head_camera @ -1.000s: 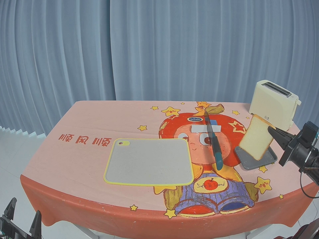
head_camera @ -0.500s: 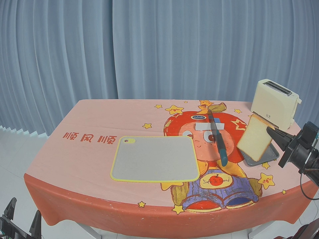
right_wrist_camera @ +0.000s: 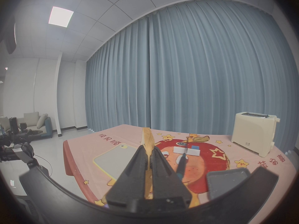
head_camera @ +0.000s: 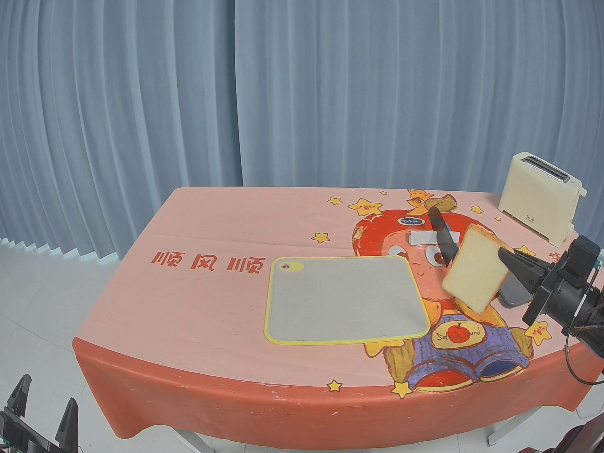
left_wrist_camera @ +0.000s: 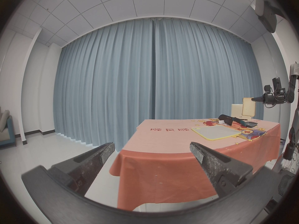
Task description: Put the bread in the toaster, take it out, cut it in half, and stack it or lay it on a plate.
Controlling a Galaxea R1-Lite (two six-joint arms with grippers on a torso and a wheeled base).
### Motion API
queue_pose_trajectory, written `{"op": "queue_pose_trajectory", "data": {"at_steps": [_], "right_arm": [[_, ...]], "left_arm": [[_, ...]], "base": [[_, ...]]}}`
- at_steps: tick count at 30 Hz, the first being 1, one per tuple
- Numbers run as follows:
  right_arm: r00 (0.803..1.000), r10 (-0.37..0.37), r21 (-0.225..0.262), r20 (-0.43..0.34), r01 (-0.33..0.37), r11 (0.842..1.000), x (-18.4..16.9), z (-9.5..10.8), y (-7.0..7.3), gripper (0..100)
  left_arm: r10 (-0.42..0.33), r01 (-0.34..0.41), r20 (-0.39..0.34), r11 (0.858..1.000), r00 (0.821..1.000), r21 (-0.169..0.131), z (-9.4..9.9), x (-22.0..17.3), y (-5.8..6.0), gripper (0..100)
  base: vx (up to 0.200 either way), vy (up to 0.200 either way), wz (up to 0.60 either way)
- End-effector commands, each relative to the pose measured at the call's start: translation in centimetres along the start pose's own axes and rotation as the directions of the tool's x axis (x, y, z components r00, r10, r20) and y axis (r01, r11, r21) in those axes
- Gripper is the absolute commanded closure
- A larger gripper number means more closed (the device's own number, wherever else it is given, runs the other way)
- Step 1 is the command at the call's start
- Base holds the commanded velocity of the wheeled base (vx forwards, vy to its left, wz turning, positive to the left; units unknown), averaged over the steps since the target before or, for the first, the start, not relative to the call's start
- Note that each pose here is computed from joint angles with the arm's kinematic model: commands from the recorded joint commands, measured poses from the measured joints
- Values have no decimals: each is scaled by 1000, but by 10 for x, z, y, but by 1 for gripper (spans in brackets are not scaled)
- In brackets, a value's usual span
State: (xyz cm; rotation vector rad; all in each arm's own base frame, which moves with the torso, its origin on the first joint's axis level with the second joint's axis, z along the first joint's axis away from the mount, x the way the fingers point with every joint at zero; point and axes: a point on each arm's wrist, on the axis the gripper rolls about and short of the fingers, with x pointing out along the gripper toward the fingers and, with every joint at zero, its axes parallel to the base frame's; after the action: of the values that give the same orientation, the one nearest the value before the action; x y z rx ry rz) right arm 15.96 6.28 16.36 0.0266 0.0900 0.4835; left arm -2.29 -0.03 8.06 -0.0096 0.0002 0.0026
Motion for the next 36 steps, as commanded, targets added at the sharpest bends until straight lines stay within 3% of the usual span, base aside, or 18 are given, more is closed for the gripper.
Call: {"op": "queue_pose_trajectory", "data": {"at_steps": [1, 10, 14, 19, 22, 25, 26, 30, 31, 33, 36], "right_arm": [[1000, 12, 21, -3, -12, 1000, 1, 0, 2, 100], [997, 74, 203, -33, -66, 977, 9, -4, 13, 100], [994, 94, 295, -63, -72, 953, 15, -9, 16, 100], [982, 154, 459, -114, -85, 884, 30, -17, 28, 100], [977, 164, 548, -137, -63, 834, 41, -20, 33, 100], [977, 161, 607, -142, -42, 793, 50, -20, 34, 100], [977, 161, 639, -140, -35, 769, 55, -19, 35, 100], [977, 172, 702, -123, -37, 711, 62, -14, 39, 100], [975, 181, 726, -126, -33, 687, 67, -15, 41, 100], [975, 172, 739, -137, -15, 673, 72, -17, 43, 100], [982, 123, 738, -141, 21, 674, 82, -22, 42, 100]], "left_arm": [[1, -1, 0, 1000, 1000, 7, -5, 0, 0, 0], [1, -1, 0, 1000, 1000, 7, -5, 0, 0, 0], [1, -1, 0, 1000, 1000, 7, -5, 0, 0, 0], [1, -1, 0, 1000, 1000, 7, -5, 0, 0, 0], [1, -1, 0, 1000, 1000, 7, -5, 0, 0, 0], [1, -1, 0, 1000, 1000, 7, -5, 0, 0, 0], [1, -1, 0, 1000, 1000, 7, -5, 0, 0, 0], [1, -1, 0, 1000, 1000, 7, -5, 0, 0, 0], [1, -1, 0, 1000, 1000, 7, -5, 0, 0, 0], [1, -1, 0, 1000, 1000, 7, -5, 0, 0, 0], [1, -1, 0, 1000, 1000, 7, -5, 0, 0, 0]], "base": [[0, 0, 0], [0, 0, 0], [0, 0, 0], [0, 0, 0], [0, 0, 0], [0, 0, 0], [0, 0, 0], [0, 0, 0], [0, 0, 0], [0, 0, 0], [0, 0, 0]]}}
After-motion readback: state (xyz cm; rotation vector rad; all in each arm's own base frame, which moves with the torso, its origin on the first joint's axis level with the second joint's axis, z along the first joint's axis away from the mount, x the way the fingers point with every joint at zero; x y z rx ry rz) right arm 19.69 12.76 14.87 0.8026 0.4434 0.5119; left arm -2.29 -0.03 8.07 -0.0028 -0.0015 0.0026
